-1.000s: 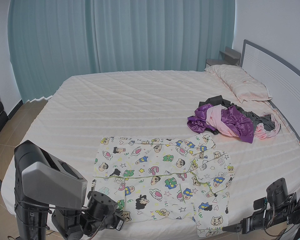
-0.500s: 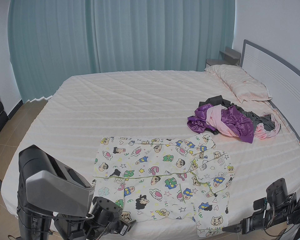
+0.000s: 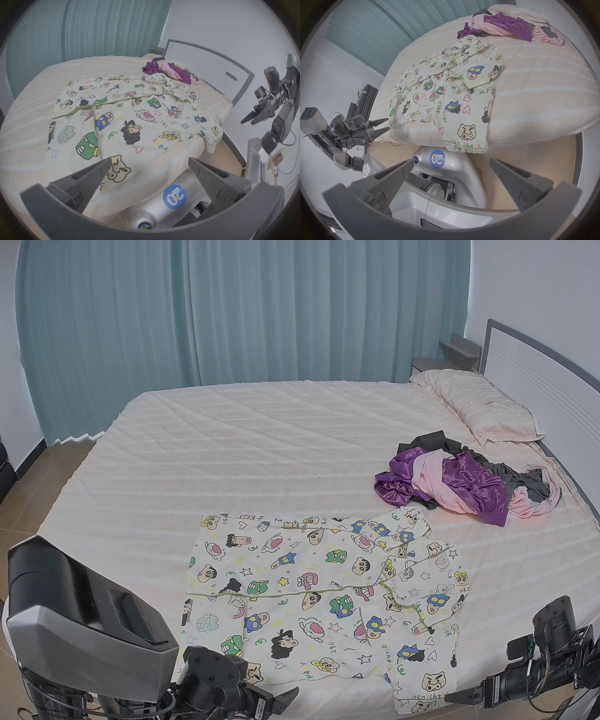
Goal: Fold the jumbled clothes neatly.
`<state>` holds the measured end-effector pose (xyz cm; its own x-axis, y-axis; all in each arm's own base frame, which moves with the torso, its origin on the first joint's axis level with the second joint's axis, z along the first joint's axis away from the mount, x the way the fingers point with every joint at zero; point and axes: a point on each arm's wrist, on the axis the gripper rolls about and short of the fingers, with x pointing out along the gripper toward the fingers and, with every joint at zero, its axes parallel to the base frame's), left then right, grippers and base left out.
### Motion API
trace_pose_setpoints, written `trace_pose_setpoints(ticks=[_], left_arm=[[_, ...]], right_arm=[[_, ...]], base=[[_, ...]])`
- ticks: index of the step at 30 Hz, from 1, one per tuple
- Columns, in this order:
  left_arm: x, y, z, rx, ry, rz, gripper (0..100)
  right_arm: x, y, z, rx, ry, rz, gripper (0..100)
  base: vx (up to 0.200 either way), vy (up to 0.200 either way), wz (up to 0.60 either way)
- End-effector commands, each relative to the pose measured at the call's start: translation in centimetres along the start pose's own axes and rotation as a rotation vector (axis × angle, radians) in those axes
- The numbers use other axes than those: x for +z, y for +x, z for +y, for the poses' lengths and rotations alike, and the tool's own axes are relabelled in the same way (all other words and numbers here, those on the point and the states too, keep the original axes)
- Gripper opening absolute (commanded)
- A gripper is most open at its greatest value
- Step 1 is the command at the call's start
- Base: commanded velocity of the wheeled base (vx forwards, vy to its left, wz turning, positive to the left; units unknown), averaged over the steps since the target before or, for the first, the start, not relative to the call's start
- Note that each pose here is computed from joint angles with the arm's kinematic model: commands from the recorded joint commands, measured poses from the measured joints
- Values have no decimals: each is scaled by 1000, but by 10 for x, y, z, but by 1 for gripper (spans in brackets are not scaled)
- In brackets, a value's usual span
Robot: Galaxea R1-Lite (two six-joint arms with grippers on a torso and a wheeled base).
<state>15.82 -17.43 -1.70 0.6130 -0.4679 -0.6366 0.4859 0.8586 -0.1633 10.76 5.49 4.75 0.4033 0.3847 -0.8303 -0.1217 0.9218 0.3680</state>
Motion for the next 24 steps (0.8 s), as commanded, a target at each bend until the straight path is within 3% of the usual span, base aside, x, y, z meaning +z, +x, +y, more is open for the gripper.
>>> trace_pose_setpoints(ticks=[1, 6, 7, 12, 16, 24], left_arm=[[11, -12, -2, -16, -53, -70, 100], [16, -18, 11, 84, -248, -120, 100], [15, -16, 18, 142, -315, -132, 100], [2, -3, 36, 310, -455, -122, 100], [0, -1, 37, 320, -567, -136, 100], [5, 6, 34, 293, -705, -180, 100]], right_arm=[[-5, 1, -2, -8, 5, 20, 100], [-4, 1, -2, -7, 6, 18, 100], [-4, 1, -2, -6, 5, 18, 100], [-4, 1, -2, -7, 6, 16, 100], [-4, 0, -2, -4, 5, 11, 100], [-4, -1, -2, -5, 4, 9, 100]], base=[[0, 0, 0], [0, 0, 0], [0, 0, 0], [0, 0, 0], [0, 0, 0], [0, 0, 0]])
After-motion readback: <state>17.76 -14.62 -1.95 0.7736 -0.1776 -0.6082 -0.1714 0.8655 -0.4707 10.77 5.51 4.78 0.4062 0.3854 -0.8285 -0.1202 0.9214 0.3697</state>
